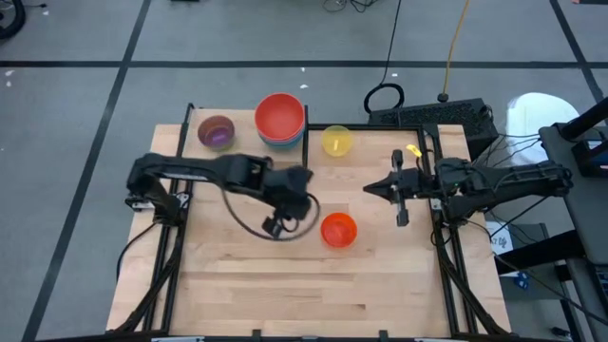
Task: Place and stack bowls onto a shelf
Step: Stack the orange bowl on top of the violet bowl on the shelf
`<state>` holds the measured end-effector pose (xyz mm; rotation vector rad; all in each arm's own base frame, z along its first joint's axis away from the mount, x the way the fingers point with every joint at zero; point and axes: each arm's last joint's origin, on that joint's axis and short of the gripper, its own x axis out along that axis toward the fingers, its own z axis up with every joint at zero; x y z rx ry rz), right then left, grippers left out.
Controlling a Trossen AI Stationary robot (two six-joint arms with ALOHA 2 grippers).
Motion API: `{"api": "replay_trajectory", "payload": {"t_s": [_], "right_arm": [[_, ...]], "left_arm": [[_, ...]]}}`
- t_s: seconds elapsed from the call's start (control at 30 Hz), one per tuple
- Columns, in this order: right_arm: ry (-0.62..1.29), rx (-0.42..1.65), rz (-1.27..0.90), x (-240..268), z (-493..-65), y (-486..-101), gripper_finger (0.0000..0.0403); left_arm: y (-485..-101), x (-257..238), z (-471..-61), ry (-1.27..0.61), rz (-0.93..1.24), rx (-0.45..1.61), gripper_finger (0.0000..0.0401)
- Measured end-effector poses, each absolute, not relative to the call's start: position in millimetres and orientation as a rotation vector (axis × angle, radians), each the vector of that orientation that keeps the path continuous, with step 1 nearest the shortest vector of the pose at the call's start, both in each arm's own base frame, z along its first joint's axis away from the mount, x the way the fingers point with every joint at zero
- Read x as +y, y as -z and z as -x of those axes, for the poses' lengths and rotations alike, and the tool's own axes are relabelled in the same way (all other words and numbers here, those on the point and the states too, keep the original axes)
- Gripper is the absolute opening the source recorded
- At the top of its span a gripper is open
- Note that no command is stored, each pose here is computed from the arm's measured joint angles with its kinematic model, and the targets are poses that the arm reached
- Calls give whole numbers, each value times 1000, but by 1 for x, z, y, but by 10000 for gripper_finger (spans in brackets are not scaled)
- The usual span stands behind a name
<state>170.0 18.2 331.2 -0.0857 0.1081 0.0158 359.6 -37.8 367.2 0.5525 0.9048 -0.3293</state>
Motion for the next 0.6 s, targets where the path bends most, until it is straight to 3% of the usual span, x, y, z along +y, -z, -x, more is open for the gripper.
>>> {"api": "replay_trajectory", "payload": {"t_s": [0.27,0.6], "right_arm": [[-20,190,95,18,-166,-324,0],[-20,166,92,17,-160,-328,0]], "left_arm": [[-327,-50,-403,441,-648,853,78],[-278,-53,-430,512,-714,937,78]]}}
